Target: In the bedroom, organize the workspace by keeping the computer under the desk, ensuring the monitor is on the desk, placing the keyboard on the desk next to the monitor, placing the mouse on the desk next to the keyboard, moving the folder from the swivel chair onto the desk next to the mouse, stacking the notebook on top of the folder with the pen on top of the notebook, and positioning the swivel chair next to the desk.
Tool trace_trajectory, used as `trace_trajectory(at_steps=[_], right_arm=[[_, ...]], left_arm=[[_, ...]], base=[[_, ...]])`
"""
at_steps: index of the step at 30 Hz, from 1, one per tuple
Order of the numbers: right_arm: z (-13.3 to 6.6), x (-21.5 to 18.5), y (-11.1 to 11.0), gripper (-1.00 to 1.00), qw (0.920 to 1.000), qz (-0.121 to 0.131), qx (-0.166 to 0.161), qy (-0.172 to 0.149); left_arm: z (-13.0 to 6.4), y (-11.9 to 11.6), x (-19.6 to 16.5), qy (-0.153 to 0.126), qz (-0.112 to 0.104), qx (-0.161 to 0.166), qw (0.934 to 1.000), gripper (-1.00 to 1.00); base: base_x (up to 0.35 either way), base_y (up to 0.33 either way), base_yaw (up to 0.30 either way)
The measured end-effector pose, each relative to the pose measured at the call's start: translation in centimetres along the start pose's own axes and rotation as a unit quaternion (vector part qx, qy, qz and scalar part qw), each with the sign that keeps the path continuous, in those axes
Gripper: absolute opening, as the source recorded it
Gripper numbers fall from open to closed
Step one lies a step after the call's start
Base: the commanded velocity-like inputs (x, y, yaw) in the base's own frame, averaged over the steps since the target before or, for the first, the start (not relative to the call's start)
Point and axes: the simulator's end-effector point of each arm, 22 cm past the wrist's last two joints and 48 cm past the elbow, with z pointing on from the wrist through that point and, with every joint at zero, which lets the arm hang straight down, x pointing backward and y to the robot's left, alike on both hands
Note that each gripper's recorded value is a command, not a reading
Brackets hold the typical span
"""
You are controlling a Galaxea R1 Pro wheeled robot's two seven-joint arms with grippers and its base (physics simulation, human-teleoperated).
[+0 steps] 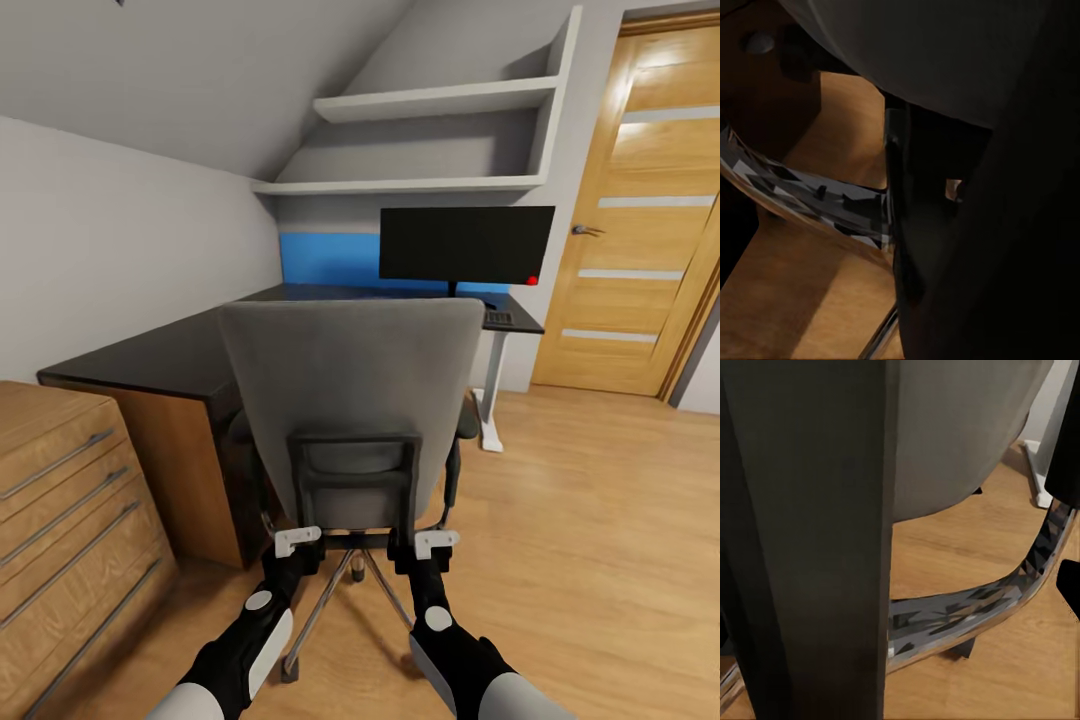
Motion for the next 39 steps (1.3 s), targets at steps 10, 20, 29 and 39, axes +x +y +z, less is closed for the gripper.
trace_trajectory(at_steps=[10, 20, 29, 39], right_arm=[[0.00, 0.03, 0.03, 1.00, 1.0000, 0.000, 0.000, 0.000], [0.01, -0.16, 0.23, 1.00, 1.0000, -0.006, -0.004, -0.003], [-0.05, 0.05, 0.39, 1.00, 0.9999, -0.010, -0.007, -0.001], [-0.06, 0.22, 0.19, 1.00, 1.0000, -0.008, -0.004, 0.001]], left_arm=[[0.00, -0.01, 0.04, 0.000, 0.000, 0.000, 1.0000, 1.00], [-0.01, 0.05, -0.26, -0.007, -0.003, 0.000, 1.0000, 1.00], [-0.02, 0.02, -0.18, -0.006, -0.004, 0.000, 1.0000, 1.00], [0.01, -0.14, -0.22, -0.006, -0.004, 0.003, 1.0000, 1.00]], base=[[0.111, -0.284, 0.000], [0.102, -0.291, 0.000], [0.101, -0.279, 0.000], [-0.006, -0.045, 0.000]])
